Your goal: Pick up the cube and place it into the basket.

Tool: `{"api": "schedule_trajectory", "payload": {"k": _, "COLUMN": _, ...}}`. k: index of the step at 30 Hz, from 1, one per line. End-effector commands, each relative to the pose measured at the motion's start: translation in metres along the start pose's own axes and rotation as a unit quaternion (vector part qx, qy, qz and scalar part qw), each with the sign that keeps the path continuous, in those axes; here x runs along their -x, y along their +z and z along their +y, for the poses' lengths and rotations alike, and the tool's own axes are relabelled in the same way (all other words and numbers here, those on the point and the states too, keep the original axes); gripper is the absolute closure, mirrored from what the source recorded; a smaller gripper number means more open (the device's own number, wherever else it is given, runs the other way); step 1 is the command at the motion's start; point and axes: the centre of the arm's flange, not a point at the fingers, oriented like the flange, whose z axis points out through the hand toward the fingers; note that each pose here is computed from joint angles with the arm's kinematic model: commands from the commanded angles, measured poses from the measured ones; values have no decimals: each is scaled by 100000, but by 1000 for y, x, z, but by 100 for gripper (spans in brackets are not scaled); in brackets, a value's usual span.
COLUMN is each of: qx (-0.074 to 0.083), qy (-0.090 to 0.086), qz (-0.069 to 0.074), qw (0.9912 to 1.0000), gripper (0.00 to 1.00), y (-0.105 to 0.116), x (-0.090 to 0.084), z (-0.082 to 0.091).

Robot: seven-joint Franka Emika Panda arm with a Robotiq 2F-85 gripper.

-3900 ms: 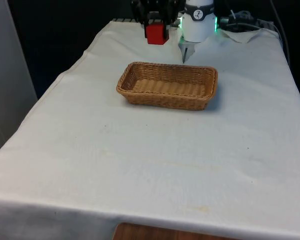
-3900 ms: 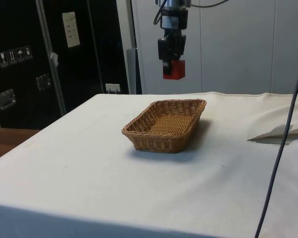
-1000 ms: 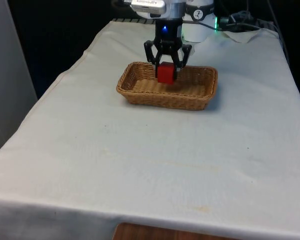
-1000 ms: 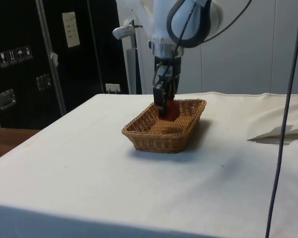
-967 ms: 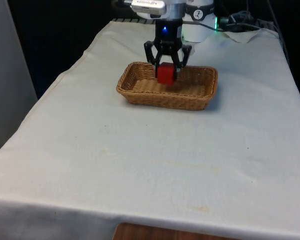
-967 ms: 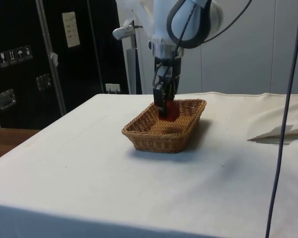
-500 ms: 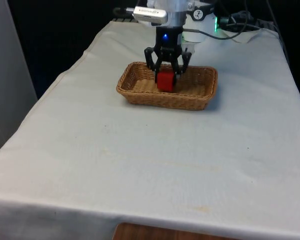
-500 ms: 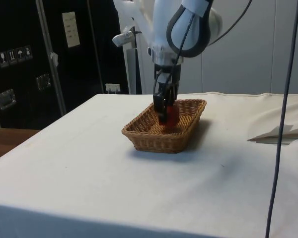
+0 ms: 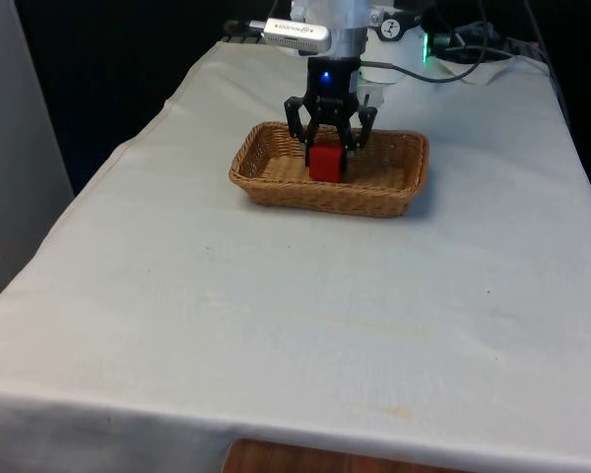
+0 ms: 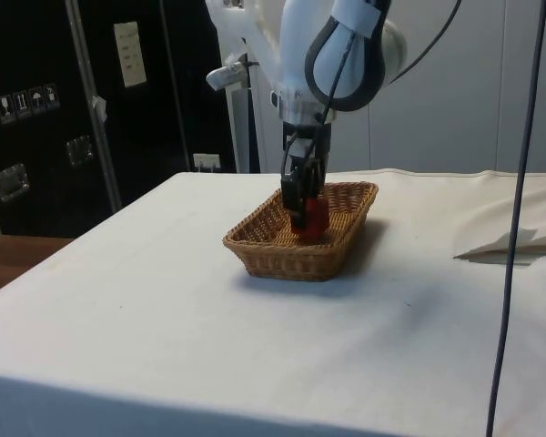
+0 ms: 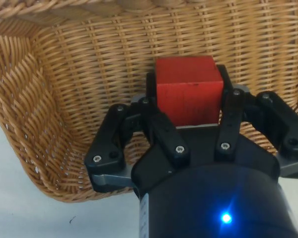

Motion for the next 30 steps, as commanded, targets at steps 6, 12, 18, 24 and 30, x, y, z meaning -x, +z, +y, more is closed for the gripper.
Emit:
{"api": "schedule_trajectory", "payload": {"k": 6, "qx": -69, "qy": 32, "qz": -95, "qw": 100000, "gripper": 98, "y": 1, "x": 0, "z": -1}}
{"api": "schedule_trajectory", "payload": {"k": 12, "qx": -54, "qy": -32, "qz": -88, "qw": 100000, "gripper": 69, "y": 2, "x": -1, "z": -1}}
{"api": "schedule_trajectory", "payload": {"k": 18, "qx": -69, "qy": -35, "qz": -86, "qw": 100000, "gripper": 10, "y": 2, "x": -1, "z": -2}}
{"api": "schedule_trajectory", "payload": {"k": 24, "qx": -69, "qy": -35, "qz": -86, "qw": 100000, "gripper": 0, "y": 2, "x": -1, "z": -2}}
{"api": "schedule_trajectory", "payload": {"k": 30, "qx": 83, "qy": -34, "qz": 65, "qw": 100000, "gripper": 0, "y": 1, "x": -2, "z": 0}}
